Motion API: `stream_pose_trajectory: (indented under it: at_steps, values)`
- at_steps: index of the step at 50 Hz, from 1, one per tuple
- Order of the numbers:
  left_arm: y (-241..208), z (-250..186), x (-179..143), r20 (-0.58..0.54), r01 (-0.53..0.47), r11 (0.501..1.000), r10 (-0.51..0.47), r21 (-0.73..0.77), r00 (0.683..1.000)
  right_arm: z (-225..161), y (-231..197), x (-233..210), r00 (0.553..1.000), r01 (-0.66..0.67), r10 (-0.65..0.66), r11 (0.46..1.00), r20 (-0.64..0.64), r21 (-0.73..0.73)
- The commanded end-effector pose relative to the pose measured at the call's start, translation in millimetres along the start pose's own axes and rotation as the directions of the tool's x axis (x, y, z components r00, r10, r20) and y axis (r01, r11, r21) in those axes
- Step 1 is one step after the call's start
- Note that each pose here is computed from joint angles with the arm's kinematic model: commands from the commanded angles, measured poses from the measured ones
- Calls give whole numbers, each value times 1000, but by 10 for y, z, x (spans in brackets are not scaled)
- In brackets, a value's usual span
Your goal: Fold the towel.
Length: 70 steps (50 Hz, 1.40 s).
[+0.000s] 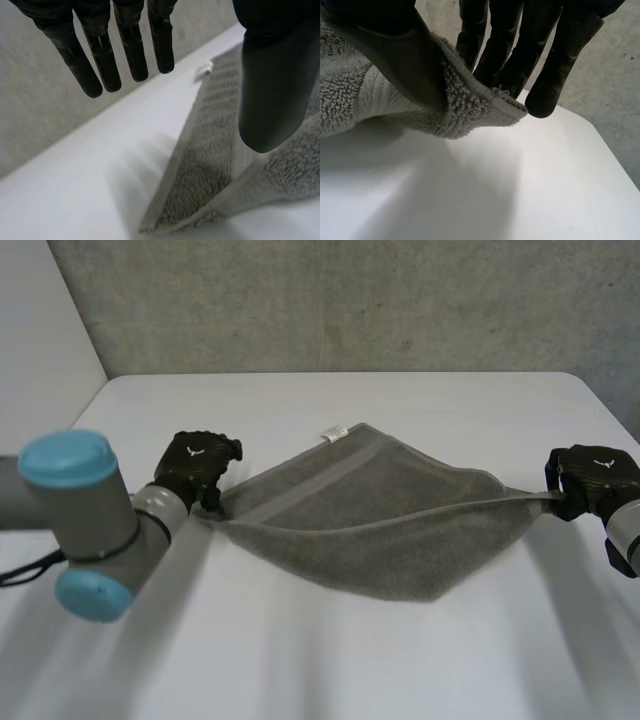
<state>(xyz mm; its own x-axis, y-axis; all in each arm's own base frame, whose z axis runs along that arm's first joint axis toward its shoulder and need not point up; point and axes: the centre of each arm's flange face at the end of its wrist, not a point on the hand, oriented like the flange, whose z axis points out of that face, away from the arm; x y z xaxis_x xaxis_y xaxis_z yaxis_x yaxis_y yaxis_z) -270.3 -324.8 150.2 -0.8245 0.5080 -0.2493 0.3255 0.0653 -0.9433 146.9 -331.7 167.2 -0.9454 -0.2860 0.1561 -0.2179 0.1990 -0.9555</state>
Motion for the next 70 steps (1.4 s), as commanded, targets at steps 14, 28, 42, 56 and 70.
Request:
stream_pose_trajectory:
  at_steps: [14, 28, 42, 56, 70]
  values:
    - [179, 164, 6, -111, 39, 956, -75, -292, 991, -4, 37, -18, 1000, 1, -1, 1000, 6, -12]
    - [257, 149, 85, -125, 42, 949, -85, -311, 989, 2, 77, -23, 1000, -1, 1, 1000, 6, -25]
    - [-374, -73, -101, -47, 88, 992, -93, -95, 995, -158, -373, -119, 995, 86, -88, 995, 36, 50]
    - [-1761, -1072, -405, 78, 120, 946, -150, 303, 986, -960, -1755, -293, 935, 328, -344, 931, 83, 162]
    - [-1689, -1168, -473, 172, 51, 971, -93, 235, 981, -845, -1883, -599, 813, 536, -551, 835, 190, 127]
